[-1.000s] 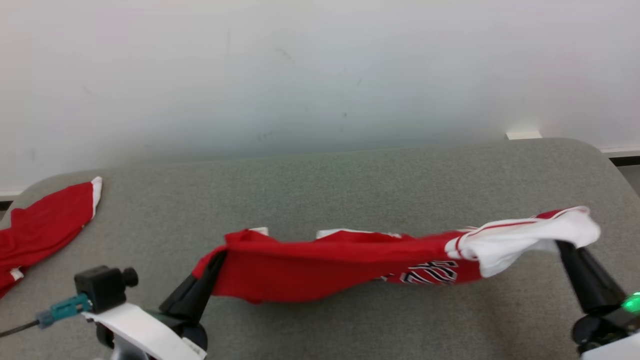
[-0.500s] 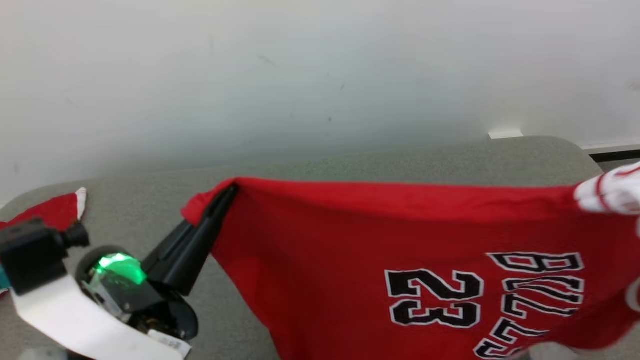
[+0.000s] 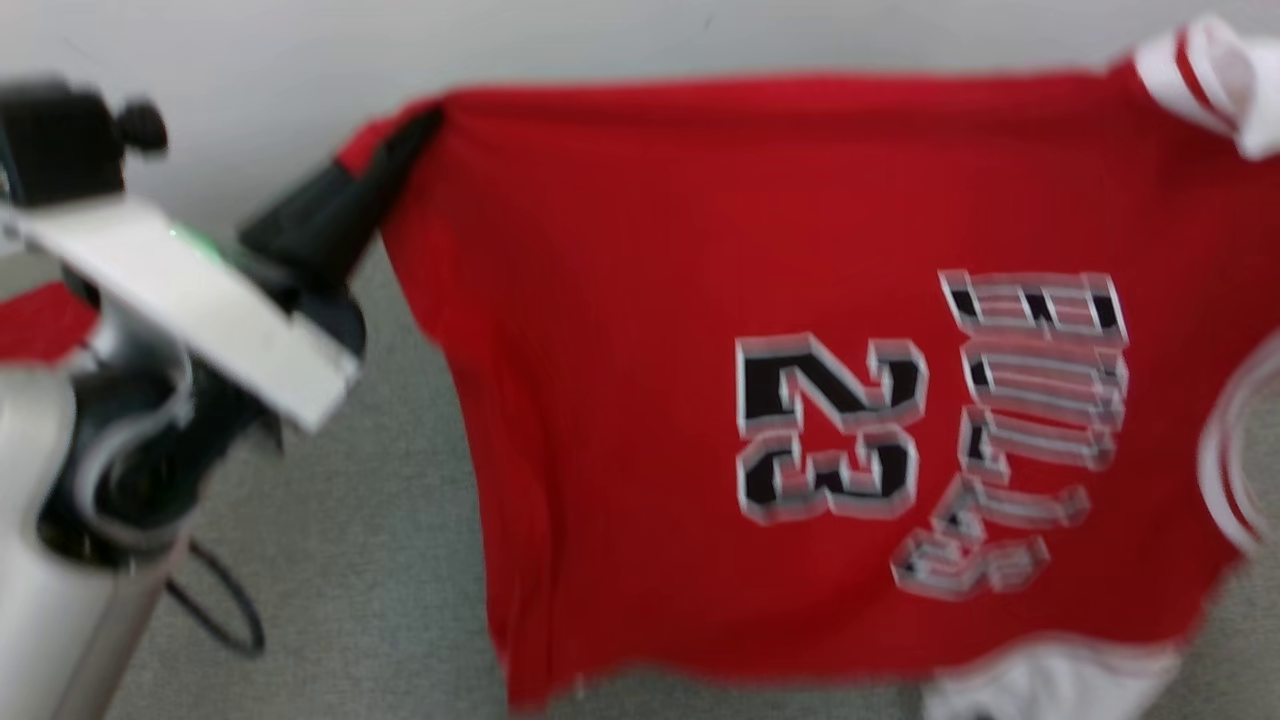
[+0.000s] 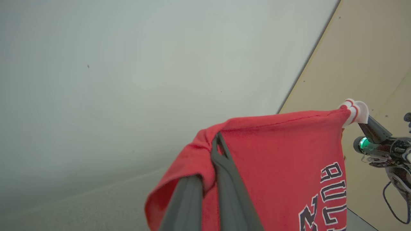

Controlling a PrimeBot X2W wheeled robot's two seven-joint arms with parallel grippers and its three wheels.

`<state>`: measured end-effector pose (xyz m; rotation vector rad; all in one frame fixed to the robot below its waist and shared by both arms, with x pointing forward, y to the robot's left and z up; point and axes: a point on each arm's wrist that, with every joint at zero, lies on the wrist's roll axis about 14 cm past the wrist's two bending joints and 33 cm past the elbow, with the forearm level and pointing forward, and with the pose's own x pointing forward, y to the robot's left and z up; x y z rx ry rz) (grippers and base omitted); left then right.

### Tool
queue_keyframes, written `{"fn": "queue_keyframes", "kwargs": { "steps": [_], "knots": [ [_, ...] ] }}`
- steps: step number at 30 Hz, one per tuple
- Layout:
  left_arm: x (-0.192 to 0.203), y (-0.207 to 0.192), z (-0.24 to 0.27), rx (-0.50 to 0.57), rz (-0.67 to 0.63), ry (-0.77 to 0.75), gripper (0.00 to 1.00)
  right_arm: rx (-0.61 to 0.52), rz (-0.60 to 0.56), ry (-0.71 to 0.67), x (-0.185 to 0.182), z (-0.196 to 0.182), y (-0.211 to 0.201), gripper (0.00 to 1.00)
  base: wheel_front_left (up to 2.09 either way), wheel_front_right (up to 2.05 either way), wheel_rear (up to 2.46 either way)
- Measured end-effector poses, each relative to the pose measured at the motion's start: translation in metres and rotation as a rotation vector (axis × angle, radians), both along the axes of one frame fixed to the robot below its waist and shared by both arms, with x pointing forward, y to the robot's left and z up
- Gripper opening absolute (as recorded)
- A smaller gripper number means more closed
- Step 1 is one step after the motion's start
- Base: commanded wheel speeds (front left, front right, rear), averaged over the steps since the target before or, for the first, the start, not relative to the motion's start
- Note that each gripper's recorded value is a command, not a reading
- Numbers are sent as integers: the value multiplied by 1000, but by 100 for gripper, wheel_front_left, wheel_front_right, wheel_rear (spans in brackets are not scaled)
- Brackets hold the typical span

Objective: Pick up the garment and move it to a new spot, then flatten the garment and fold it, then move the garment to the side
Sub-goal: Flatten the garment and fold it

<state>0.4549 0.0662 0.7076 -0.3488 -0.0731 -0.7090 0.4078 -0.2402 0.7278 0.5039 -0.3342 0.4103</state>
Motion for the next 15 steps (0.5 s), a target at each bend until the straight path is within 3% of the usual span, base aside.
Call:
{"fn": "queue_keyframes", "kwargs": {
  "steps": [4,7,11,15],
  "knots": [
    [70,13,-4,66,128,-11,0,25,-37,0,86,9,21,0,0,0,0],
    [115,20,7,44,205,-60,0,48,-94,-70,135,36,38,0,0,0,0],
    [158,21,24,1,266,-182,0,39,-167,-149,176,54,53,0,0,0,0],
    [188,20,-8,61,312,-223,0,40,-192,-145,200,31,65,0,0,0,0]
  ]
}}
